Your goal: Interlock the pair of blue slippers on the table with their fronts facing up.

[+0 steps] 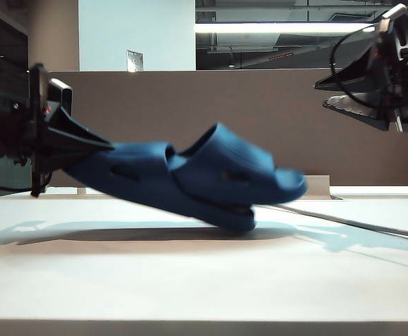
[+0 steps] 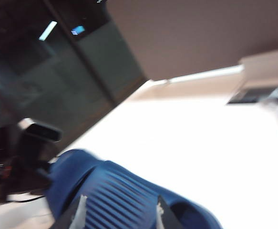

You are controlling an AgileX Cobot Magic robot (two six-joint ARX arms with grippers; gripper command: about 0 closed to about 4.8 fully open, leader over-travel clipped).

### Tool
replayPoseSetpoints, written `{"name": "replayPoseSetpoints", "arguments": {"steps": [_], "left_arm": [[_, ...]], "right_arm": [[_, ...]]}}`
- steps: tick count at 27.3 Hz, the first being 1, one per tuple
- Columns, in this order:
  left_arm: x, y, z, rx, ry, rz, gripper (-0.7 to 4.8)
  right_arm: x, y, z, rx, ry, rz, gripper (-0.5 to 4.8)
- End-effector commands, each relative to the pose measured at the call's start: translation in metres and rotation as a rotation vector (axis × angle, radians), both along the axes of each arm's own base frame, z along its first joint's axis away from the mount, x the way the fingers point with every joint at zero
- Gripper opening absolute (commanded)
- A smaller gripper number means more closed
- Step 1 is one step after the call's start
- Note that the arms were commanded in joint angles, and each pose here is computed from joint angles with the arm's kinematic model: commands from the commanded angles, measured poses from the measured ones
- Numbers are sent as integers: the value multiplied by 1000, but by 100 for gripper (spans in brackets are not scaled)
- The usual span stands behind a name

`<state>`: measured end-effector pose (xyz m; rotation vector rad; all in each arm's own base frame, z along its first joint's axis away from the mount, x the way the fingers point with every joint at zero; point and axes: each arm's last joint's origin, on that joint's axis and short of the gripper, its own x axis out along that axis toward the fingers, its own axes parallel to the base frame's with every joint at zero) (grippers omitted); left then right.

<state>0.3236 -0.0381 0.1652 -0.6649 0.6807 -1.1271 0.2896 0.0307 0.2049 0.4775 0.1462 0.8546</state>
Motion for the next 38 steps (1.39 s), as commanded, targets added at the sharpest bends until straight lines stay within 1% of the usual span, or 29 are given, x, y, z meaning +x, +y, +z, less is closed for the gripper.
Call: {"name": "replayPoseSetpoints", "arguments": {"steps": [1,3,5,6,7,9,12,13,14,15,16,19,20,22,23,29,32,34,38], "left_arm": [[-2,0,-6,66,8,53,-6],[-3,-2,-9,91,30,67,-6],[-3,-6,-9,97,24,65,-5],[-2,-6,-8,96,12,65,2],[-2,-9,-8,103,7,67,21],[-2,-13,-9,134,9,98,26],[-4,-18,-12,173,12,107,36],[-5,-20,-14,191,21,112,125],[-5,-20,-15,199,26,117,198],[-5,-19,-15,205,30,120,247],[-6,-20,-16,208,31,117,255],[-6,-19,-16,212,37,121,257],[-6,-19,-16,212,34,121,289],[-4,-19,-14,224,18,138,423],[-4,-19,-14,231,11,146,443],[-4,-16,-7,308,-15,248,445],[-6,-15,-2,310,-23,254,445],[-7,-15,7,317,-49,271,445],[-13,-11,28,366,-122,343,445]], "right_arm": [[2,9,-2,-98,-73,-137,196],[3,11,-6,-138,-50,-184,204],[2,16,-10,-179,-38,-179,204],[2,16,-11,-182,-31,-176,204],[2,17,-11,-183,-25,-174,203],[1,17,-10,-179,-25,-169,203],[-1,17,-5,-176,-43,-171,203],[-2,17,-2,-174,-54,-171,203],[-2,17,0,-172,-58,-172,203],[-3,17,1,-172,-61,-172,203],[-3,17,2,-171,-65,-173,203],[-4,17,3,-168,-63,-170,203],[-4,17,3,-165,-60,-169,203],[-4,17,3,-165,-60,-169,203],[-4,17,3,-165,-61,-169,203],[-7,16,7,-166,-61,-165,203],[-7,16,8,-165,-62,-158,203],[-7,17,7,-166,-56,-147,203],[-8,17,6,-168,-45,-146,203]]}}
